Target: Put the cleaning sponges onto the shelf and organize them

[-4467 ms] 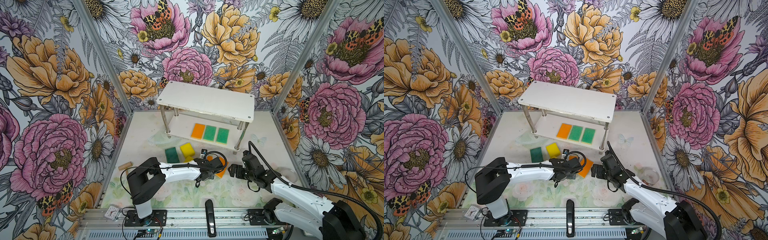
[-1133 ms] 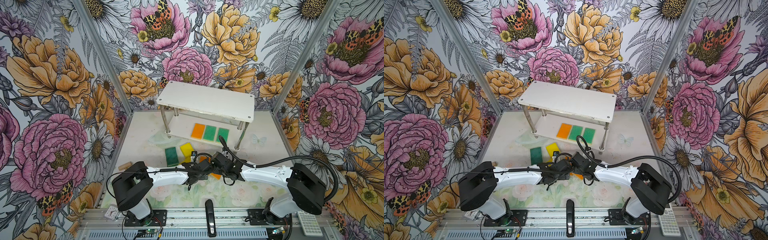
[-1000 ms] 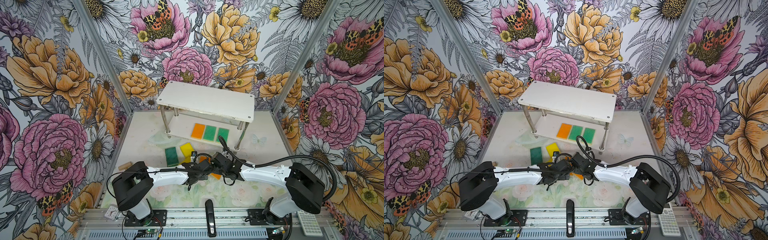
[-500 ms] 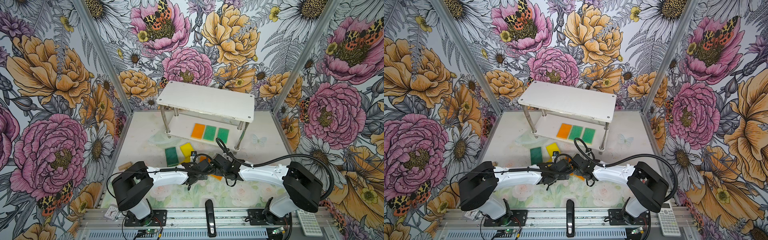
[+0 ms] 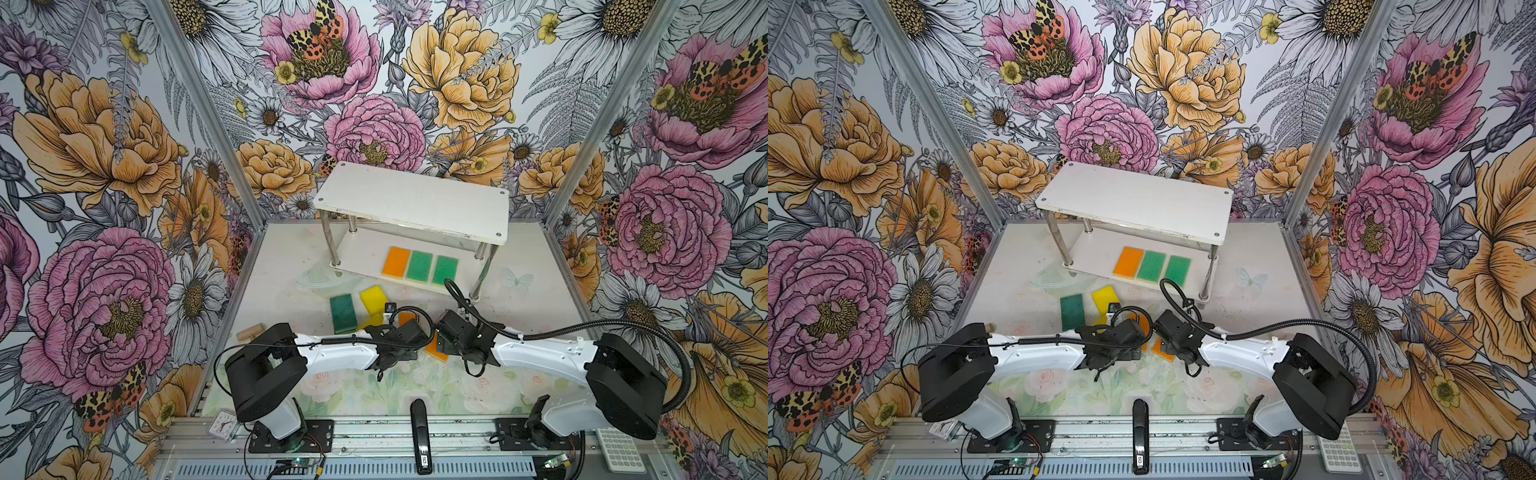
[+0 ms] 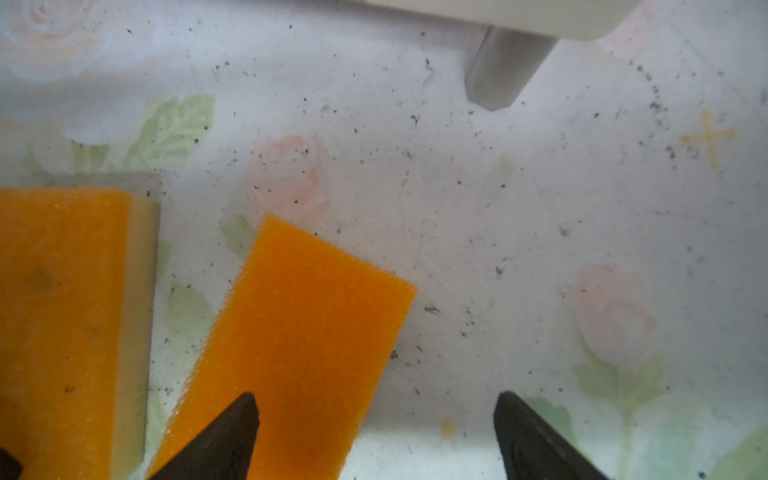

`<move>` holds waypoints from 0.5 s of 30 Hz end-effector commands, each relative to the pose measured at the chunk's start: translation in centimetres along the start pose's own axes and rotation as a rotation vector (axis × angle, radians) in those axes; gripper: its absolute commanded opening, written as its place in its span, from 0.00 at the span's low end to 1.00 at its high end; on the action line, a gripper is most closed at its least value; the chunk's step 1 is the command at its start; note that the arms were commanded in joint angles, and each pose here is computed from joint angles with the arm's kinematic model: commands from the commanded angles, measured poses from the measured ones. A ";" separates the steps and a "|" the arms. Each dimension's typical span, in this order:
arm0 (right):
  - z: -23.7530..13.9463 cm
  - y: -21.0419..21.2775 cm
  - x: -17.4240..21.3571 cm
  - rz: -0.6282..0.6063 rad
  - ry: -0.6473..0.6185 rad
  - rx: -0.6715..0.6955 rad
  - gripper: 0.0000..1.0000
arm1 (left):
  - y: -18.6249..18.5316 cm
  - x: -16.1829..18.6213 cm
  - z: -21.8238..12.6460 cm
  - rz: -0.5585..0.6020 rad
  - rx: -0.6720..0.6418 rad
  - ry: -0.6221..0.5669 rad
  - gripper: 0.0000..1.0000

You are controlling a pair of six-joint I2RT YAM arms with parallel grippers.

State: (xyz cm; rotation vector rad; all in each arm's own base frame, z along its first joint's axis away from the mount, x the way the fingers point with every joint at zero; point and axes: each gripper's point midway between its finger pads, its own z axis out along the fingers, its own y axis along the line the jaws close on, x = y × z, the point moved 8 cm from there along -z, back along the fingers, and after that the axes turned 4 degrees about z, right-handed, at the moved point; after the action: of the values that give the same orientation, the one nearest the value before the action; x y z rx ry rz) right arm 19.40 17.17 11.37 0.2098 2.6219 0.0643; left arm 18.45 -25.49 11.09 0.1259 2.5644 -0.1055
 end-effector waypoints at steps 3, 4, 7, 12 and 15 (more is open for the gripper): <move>-1.9 -0.6 -1.1 -0.031 -0.068 -0.044 0.91 | -2.0 -1.0 -0.8 -0.009 0.038 -0.054 0.99; -2.2 -0.7 -1.2 -0.039 -0.075 -0.056 0.92 | -2.1 -1.1 -0.8 -0.013 0.038 -0.056 0.99; -2.9 -1.2 -1.3 -0.040 -0.092 -0.080 0.92 | -2.9 -1.1 -0.6 -0.023 0.059 -0.059 0.99; -3.2 -2.5 -1.3 0.012 -0.091 -0.101 0.92 | -3.9 -0.8 0.5 -0.021 0.059 -0.048 0.99; -3.5 -2.9 -1.1 0.017 -0.096 -0.115 0.92 | -4.1 -0.5 1.2 -0.018 0.042 -0.037 0.99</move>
State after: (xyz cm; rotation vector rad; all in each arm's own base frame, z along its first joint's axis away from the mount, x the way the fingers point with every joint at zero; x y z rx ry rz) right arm 18.55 14.51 14.51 0.2014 2.5170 0.1898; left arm 18.74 -28.91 10.48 0.1453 2.5506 -0.1500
